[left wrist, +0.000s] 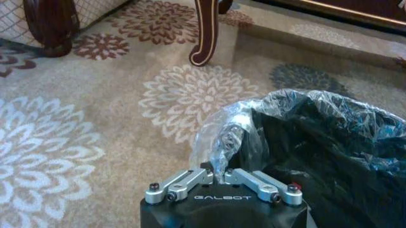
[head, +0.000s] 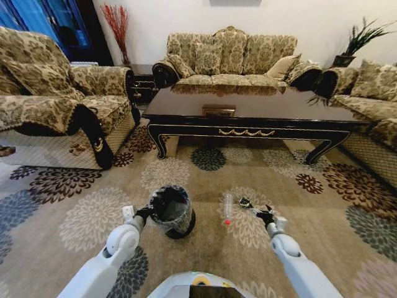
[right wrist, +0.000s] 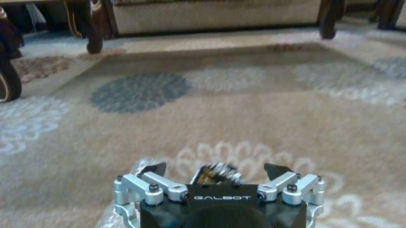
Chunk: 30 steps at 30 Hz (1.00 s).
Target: Move to the front of the table and pick up the trash from the floor, then place it into the trash bin.
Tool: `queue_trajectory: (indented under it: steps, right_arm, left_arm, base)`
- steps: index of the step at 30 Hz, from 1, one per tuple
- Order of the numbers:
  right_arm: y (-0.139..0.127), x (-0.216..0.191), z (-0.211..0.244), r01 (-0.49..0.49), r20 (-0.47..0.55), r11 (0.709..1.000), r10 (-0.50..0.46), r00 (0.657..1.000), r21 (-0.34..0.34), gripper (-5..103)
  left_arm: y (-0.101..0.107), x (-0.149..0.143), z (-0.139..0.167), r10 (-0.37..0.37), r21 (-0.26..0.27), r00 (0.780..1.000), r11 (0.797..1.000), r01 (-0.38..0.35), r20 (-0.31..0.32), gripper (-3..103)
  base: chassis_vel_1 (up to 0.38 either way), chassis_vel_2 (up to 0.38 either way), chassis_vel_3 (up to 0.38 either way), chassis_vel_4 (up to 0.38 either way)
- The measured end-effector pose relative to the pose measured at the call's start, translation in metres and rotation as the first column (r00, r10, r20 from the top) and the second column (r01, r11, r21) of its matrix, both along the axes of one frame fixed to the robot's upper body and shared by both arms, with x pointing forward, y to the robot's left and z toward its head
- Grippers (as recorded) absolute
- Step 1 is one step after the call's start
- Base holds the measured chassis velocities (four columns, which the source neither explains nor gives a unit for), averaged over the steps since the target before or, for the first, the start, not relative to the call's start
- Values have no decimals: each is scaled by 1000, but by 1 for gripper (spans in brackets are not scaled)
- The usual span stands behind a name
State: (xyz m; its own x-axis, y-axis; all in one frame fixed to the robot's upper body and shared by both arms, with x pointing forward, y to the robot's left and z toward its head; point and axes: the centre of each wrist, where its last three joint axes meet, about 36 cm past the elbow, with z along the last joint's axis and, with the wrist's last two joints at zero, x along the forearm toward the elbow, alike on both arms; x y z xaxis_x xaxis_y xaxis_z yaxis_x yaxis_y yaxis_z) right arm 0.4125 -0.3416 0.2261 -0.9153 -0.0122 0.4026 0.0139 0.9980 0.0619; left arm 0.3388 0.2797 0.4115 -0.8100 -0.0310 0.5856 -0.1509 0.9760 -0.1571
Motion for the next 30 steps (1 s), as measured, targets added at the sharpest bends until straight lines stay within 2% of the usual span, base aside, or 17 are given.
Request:
queue_trajectory:
  steps: [6, 11, 14, 18, 25, 30]
  right_arm:
    - [12, 10, -31, 3, -41, 1000, -3, 999, -4, 100]
    - [1, 23, -53, 59, -47, 998, -59, 997, 4, 100]
    - [-6, 30, -56, 89, -43, 996, -88, 995, 24, 100]
    - [-5, 46, -51, 151, -25, 983, -149, 988, 106, 100]
    - [-3, 53, -55, 198, -54, 970, -193, 980, 140, 101]
    - [-5, 56, -59, 217, -78, 966, -208, 975, 142, 97]
  left_arm:
    - [-1, -3, 3, 1, 1, 1000, 1000, -1, 3, 3]
    - [2, -4, 8, -8, 10, 1000, 1000, 8, 8, 3]
    - [4, -4, 11, -14, 13, 1000, 1000, 14, 10, 3]
    - [5, 0, 10, -9, 18, 1000, 1000, 9, 4, 3]
    - [2, 4, 12, -17, 17, 1000, 1000, 17, 5, 3]
    - [5, 8, 15, -16, 22, 1000, 1000, 16, 11, 3]
  base:
    - [0, 0, 0, 0]
    - [0, 0, 0, 0]
    - [0, 0, 0, 0]
    - [0, 0, 0, 0]
    - [0, 0, 0, 0]
    - [0, 0, 0, 0]
